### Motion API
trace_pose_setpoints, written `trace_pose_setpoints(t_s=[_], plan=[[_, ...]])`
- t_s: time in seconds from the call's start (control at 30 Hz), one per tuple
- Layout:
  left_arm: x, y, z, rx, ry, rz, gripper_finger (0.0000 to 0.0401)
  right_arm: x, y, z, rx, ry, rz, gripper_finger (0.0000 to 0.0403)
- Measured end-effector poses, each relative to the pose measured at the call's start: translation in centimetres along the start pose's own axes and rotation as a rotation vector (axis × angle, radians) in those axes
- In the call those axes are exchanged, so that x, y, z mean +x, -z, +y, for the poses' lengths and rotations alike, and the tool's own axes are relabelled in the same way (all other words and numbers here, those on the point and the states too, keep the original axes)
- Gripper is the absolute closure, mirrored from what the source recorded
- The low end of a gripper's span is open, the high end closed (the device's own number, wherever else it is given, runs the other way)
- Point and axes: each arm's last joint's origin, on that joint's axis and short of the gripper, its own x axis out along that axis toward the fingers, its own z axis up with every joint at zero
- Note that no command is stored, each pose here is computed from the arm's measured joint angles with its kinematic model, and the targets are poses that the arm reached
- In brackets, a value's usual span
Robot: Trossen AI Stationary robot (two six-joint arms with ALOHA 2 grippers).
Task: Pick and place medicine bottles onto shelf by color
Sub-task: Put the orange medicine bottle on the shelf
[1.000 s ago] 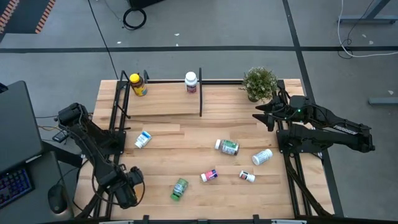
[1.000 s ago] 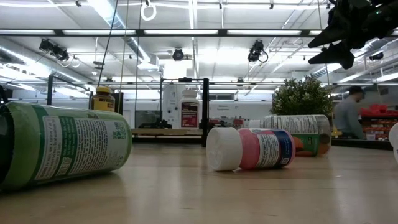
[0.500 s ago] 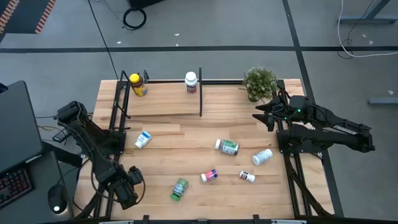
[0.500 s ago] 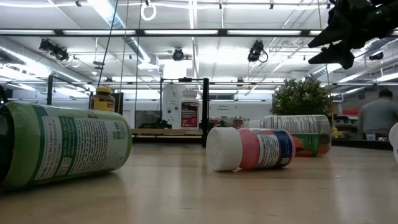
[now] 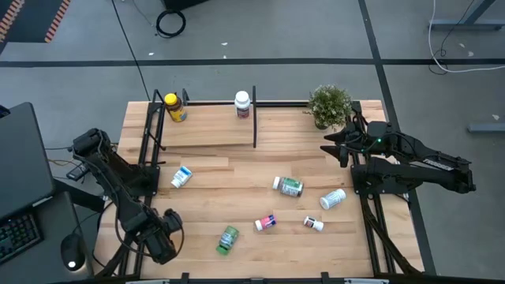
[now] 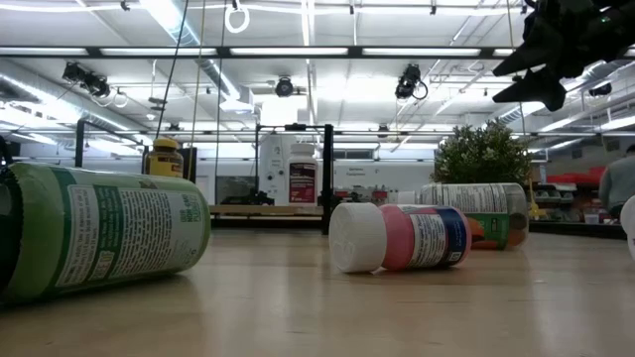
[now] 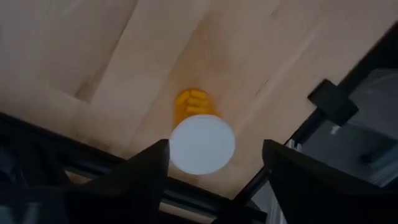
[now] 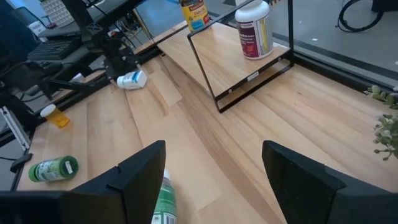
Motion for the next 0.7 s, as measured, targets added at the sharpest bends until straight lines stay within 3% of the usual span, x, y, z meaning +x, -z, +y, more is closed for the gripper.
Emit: trace_pose_setpoints(t_s=[0.23, 0.7], plan=[[0.41, 0.54, -0.08, -0.103, -0.015, 0.008, 0.0093, 0.00, 0.11, -0.04, -0.004, 0.005, 0.012, 0.0129], [0.80, 0.75, 0.41, -0.336, -0.086, -0.010, 0.0102, 0.00, 0.19, -0.05, -0.001, 0.002, 0.020, 0.0129]])
